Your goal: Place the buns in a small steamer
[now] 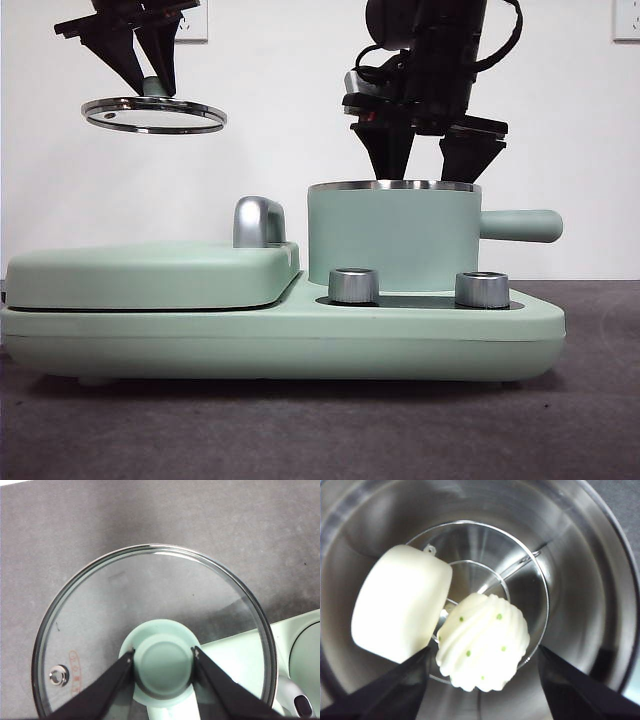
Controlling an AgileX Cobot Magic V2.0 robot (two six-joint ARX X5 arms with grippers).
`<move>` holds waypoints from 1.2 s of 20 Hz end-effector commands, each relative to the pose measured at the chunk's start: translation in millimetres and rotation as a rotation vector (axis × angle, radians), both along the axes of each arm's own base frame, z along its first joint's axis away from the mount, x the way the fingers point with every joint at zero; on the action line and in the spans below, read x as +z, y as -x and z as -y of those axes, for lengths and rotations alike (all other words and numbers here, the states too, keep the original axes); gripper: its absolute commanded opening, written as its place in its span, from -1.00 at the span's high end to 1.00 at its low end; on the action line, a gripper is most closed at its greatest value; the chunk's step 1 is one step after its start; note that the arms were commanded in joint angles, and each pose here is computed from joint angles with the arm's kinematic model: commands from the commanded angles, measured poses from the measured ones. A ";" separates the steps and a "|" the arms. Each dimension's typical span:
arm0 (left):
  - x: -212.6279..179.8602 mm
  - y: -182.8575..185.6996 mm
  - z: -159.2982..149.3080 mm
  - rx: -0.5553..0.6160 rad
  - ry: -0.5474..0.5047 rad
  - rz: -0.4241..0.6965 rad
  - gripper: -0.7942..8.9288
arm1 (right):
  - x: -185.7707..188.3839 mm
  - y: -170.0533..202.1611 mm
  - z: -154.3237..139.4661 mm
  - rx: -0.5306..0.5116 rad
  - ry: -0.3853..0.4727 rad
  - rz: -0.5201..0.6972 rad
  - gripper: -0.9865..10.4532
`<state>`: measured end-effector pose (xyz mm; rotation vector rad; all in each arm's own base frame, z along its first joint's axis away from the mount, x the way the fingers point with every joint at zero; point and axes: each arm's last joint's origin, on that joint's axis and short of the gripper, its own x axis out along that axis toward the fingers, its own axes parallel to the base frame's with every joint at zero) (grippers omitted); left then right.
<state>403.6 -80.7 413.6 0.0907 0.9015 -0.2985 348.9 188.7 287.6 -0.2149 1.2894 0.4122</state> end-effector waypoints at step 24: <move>11.1 15.0 45.1 -0.120 0.056 0.036 0.60 | 166.9 212.4 82.6 0.065 -0.194 0.408 0.02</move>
